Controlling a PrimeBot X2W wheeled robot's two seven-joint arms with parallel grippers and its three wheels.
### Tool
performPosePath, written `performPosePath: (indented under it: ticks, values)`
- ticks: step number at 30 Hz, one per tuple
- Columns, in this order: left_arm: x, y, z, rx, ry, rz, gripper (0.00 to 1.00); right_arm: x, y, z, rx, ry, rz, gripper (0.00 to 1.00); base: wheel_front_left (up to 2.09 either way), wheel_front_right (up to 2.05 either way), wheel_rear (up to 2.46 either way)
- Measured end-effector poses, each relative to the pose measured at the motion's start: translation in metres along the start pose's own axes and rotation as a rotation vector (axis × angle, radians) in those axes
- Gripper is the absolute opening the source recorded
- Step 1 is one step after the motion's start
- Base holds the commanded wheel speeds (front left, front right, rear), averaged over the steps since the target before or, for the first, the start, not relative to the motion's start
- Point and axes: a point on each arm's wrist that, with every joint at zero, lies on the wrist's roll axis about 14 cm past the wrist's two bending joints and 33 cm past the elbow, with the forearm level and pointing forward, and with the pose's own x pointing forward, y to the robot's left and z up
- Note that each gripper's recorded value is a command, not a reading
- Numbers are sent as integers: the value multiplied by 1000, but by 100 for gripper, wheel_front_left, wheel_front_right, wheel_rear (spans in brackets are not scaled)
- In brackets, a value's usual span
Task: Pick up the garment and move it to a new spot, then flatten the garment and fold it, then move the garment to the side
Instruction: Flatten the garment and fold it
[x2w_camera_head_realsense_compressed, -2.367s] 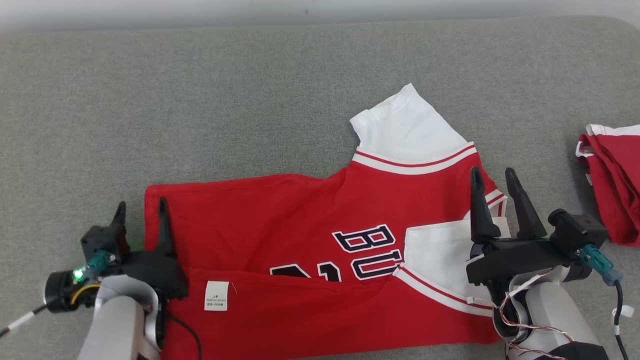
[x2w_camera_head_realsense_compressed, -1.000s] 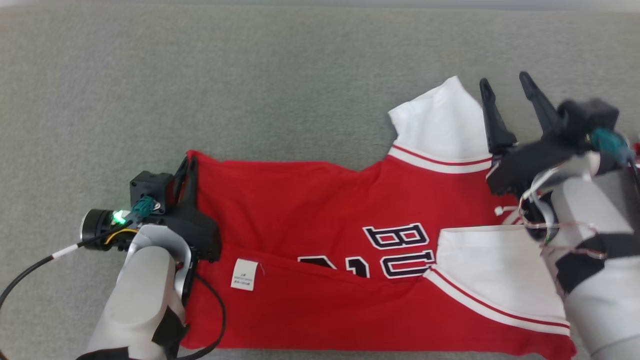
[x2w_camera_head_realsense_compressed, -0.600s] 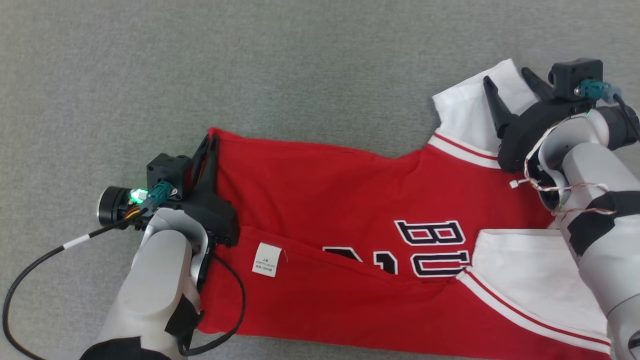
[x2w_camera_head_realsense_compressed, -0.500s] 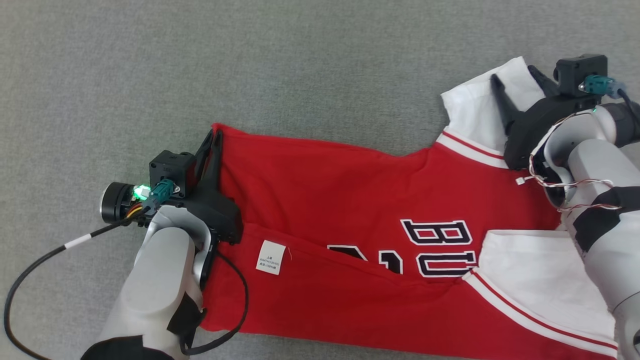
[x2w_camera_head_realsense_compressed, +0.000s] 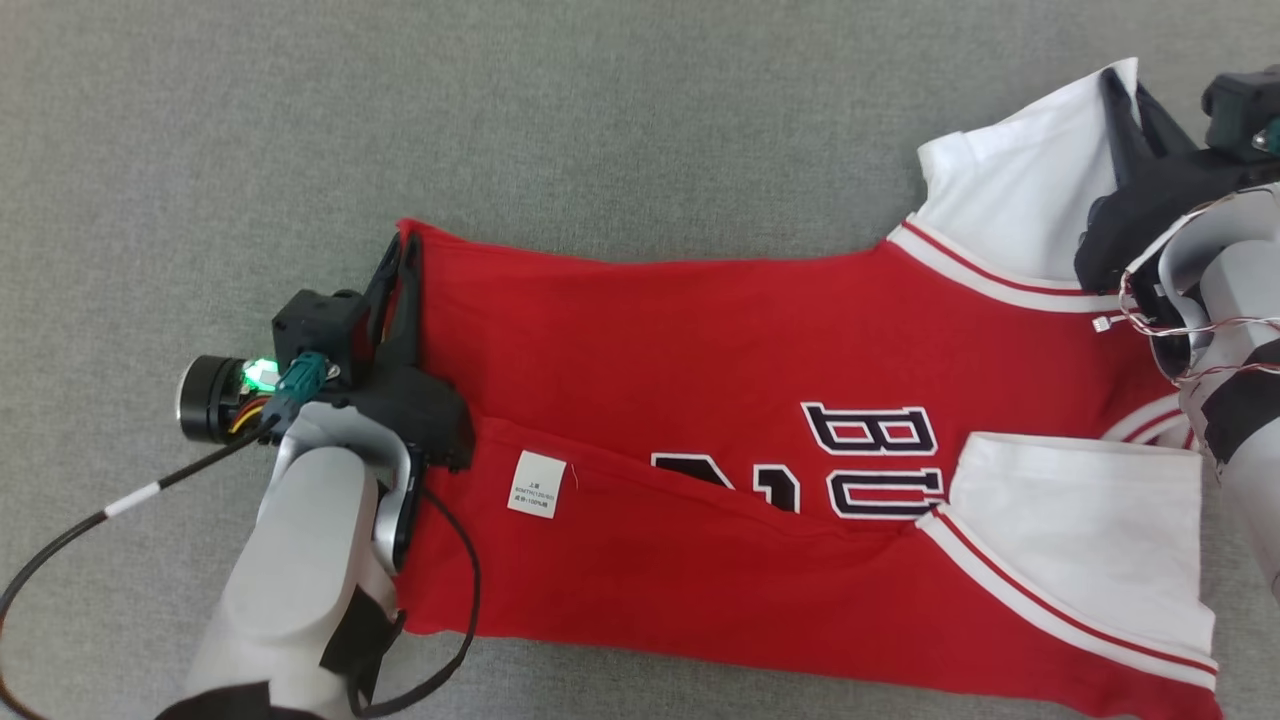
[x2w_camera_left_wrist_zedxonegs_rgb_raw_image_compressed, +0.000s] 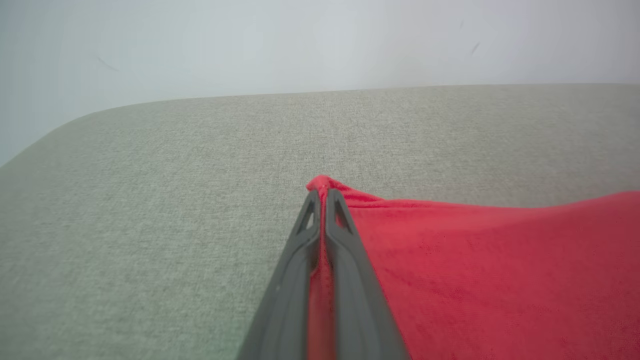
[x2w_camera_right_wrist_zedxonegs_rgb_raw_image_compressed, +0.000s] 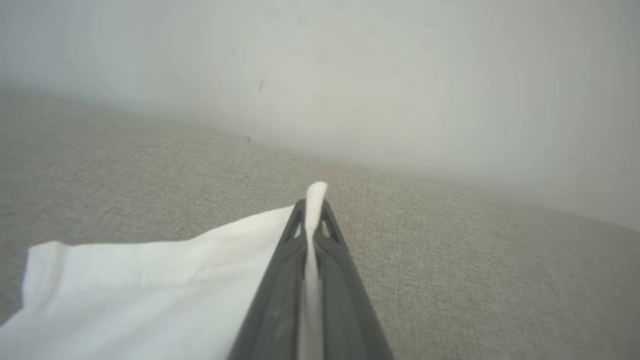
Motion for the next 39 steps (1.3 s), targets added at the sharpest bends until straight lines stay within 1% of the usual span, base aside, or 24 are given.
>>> performPosePath:
  ticks: [4, 8, 10, 13, 18, 22, 30, 37, 39]
  values:
    - [-8, 2, 9, 4, -28, 7, 0, -10, -9, 12, 17, -40, -32, 0, 0, 0, 0]
    - [-20, 5, 21, 4, -62, 15, 0, -26, -10, 17, 60, -67, -48, 0, 0, 0, 0]
    - [-28, 5, 25, 2, -77, 14, 0, -36, -9, 27, 73, -107, -45, 0, 0, 0, 0]
    - [-41, 6, 27, 0, -85, 18, 0, -54, -9, 39, 90, -163, -44, 0, 0, 0, 0]
    - [-61, 6, 25, -14, -85, 29, 0, -92, -13, 41, 114, -212, -55, 0, 0, 0, 0]
    - [-79, 1, 14, -29, -62, 24, 0, -126, -10, 23, 144, -207, -63, 0, 0, 0, 0]
    - [-113, -13, -7, -64, -20, 10, 0, -187, -3, -21, 245, -165, -112, 0, 0, 0, 0]
    - [-131, -24, -19, -79, 2, -7, 0, -221, 15, -58, 328, -107, -140, 0, 0, 0, 0]
    - [-133, -26, -20, -81, 5, -11, 0, -226, 17, -66, 334, -91, -149, 0, 0, 0, 0]
